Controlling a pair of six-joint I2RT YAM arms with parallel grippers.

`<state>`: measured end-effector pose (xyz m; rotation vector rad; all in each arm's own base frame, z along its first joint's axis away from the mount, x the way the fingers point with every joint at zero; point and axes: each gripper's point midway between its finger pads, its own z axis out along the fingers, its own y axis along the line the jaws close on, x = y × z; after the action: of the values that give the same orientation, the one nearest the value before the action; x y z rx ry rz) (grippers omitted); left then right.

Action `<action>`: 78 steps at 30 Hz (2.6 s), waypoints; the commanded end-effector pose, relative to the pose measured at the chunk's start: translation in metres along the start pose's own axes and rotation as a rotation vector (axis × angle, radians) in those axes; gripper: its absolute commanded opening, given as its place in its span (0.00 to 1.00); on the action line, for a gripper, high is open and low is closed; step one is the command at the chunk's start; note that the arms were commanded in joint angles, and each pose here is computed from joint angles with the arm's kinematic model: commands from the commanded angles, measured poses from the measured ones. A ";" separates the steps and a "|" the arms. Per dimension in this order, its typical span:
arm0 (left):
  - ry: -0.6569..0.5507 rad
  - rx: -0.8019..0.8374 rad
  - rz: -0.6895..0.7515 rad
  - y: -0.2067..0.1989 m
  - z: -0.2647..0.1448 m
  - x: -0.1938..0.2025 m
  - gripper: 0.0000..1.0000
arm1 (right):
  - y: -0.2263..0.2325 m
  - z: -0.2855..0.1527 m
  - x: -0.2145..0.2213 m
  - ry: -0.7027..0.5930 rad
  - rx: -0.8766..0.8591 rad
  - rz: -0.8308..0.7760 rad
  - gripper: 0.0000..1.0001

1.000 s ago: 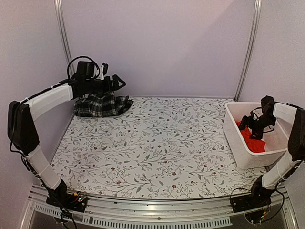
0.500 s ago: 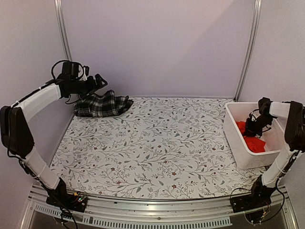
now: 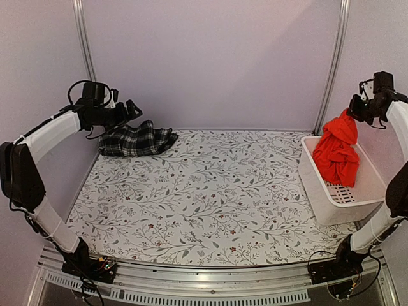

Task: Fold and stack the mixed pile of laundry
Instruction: Pick up the crumpled T-shirt from the bin, then place the crumpled T-shirt at the center of the board, then move the crumpled T-shirt to the center of the board.

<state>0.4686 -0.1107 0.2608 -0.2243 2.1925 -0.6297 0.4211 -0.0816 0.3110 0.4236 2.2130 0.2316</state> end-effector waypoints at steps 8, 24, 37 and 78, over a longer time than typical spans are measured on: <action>-0.012 0.050 0.009 -0.017 -0.001 -0.009 1.00 | 0.239 -0.171 -0.097 -0.405 -0.678 -0.280 0.00; -0.028 -0.015 0.019 -0.006 -0.032 0.002 1.00 | 0.423 -0.175 0.010 -0.102 -1.308 -0.271 0.01; 0.266 0.070 0.140 -0.035 -0.030 0.132 1.00 | 0.304 0.001 0.175 0.436 -0.835 -0.302 0.65; 0.879 -0.374 -0.257 0.042 -0.103 0.409 0.75 | 0.217 0.088 0.451 1.071 -0.521 -0.510 0.61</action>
<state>0.1360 -0.1838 0.0264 -0.5028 3.1544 -0.5889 0.2986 0.3237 0.0269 -0.7776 2.8677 1.0392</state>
